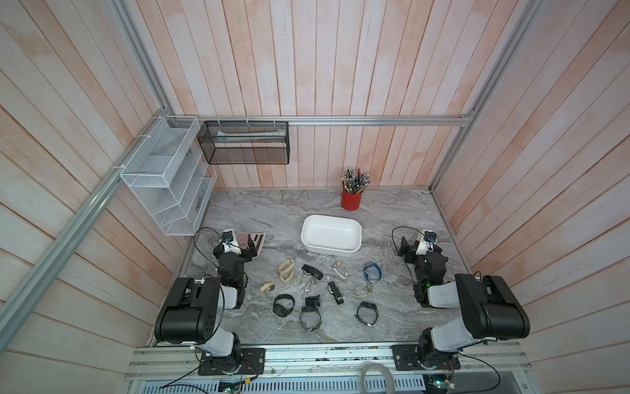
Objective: Put the watch into the storage box
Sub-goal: Pick up the watch at the center of the board, then place the watch in the storage box, then pick up the watch at the center of the board.
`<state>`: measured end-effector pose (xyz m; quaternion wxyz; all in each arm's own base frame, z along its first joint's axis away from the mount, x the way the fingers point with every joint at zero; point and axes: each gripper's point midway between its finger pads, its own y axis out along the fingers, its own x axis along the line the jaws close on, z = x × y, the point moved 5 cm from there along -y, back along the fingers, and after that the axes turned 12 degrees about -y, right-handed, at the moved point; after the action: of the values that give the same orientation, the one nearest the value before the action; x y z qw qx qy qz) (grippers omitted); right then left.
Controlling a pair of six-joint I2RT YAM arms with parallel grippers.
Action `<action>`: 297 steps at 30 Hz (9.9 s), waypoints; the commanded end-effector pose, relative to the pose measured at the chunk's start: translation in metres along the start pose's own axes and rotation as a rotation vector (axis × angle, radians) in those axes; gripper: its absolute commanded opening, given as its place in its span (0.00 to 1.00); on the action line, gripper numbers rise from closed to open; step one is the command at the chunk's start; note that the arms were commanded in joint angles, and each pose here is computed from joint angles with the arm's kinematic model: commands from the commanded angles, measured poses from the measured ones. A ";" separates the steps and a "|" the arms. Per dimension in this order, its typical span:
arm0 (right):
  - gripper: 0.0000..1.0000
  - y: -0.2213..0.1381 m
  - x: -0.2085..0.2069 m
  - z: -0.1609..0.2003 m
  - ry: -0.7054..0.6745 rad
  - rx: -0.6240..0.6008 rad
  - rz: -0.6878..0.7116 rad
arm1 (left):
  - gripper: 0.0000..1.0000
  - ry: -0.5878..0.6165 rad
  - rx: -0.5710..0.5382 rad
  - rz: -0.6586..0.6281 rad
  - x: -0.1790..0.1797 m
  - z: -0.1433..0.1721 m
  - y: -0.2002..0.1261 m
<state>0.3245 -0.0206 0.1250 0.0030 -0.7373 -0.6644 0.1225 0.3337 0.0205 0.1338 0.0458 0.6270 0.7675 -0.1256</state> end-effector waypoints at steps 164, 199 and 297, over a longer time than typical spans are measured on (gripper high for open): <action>0.00 0.073 0.283 -0.056 -0.174 0.654 -0.447 | 1.00 0.159 0.383 0.599 -0.196 -0.102 -0.113; 0.86 -0.051 0.193 -0.134 0.206 0.168 -0.677 | 1.00 0.173 0.472 0.582 -0.193 -0.079 -0.110; 0.87 -0.064 0.179 -0.132 0.185 0.167 -0.674 | 0.00 0.109 0.919 0.286 -0.170 0.043 -0.054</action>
<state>0.3010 0.1869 0.2296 0.1662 -0.4729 -0.8592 0.1026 0.3042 -0.1592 0.1104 -0.2828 0.6672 0.5370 -0.4319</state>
